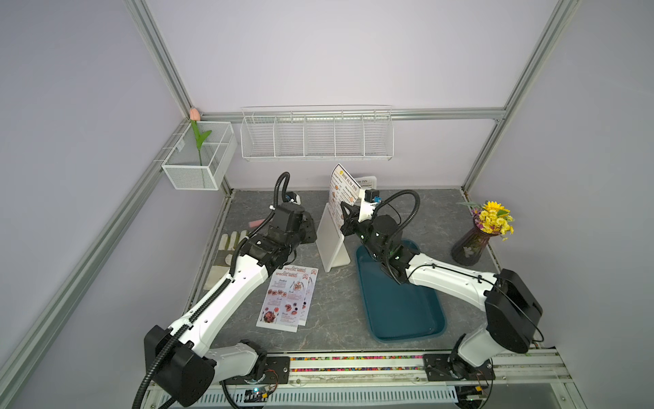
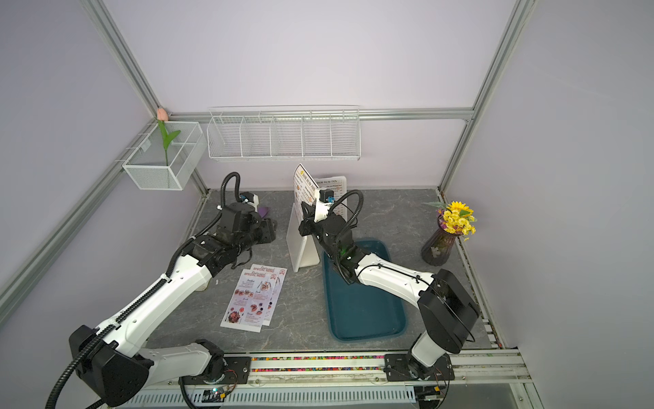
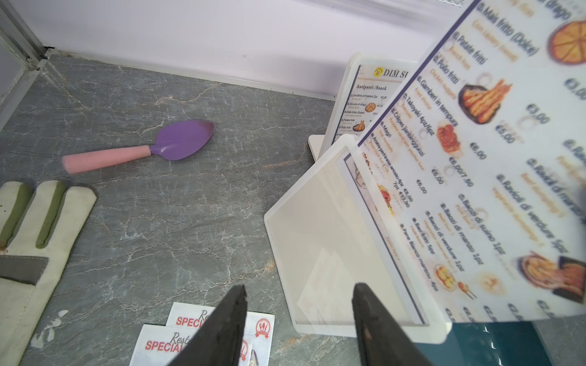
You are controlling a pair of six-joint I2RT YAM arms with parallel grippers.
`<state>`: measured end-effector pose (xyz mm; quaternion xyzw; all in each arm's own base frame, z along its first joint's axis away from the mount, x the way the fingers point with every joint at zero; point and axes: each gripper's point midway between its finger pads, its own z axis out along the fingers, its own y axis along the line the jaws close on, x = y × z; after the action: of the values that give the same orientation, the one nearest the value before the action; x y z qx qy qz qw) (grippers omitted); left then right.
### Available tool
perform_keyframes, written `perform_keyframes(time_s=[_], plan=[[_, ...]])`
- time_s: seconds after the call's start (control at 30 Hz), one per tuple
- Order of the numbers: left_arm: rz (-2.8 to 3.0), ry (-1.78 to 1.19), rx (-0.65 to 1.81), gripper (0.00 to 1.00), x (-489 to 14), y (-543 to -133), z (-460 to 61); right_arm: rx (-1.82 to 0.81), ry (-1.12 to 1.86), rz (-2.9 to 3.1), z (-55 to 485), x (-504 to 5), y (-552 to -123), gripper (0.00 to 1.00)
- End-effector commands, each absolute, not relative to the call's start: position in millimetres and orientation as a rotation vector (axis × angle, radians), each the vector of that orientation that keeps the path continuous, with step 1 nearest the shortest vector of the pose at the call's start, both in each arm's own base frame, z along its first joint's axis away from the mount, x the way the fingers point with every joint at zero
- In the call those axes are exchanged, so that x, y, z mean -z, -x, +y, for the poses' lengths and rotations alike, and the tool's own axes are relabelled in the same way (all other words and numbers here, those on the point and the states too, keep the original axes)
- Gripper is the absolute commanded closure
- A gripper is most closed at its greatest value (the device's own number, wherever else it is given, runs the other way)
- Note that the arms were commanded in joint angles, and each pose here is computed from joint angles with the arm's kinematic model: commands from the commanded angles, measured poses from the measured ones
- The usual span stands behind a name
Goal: Replace the menus in the menu holders
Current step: Insert the menu into the menu holder.
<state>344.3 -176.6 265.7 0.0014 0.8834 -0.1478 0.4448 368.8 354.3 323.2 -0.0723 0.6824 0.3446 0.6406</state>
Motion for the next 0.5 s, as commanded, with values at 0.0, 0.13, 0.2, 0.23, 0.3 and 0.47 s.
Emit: perform_keyframes(time_s=[0.0, 0.13, 0.2, 0.23, 0.3, 0.47], plan=[[2.169, 0.015, 0.366, 0.44, -271, -345, -173, -0.799, 0.166, 1.530, 356, -324, -365, 0.90], [2.169, 0.015, 0.365, 0.44, -271, -345, -173, -0.810, 0.191, 1.548, 358, -324, -361, 0.81], [2.170, 0.015, 0.367, 0.44, -270, -346, -173, -0.819, 0.221, 1.568, 361, -322, -357, 0.77], [2.171, 0.013, 0.369, 0.44, -270, -346, -174, -0.821, 0.230, 1.580, 361, -320, -356, 0.76], [2.171, 0.013, 0.369, 0.44, -269, -346, -174, -0.818, 0.250, 1.614, 361, -316, -352, 0.73], [2.171, 0.015, 0.374, 0.44, -268, -347, -175, -0.799, 0.281, 1.675, 359, -308, -347, 0.73]])
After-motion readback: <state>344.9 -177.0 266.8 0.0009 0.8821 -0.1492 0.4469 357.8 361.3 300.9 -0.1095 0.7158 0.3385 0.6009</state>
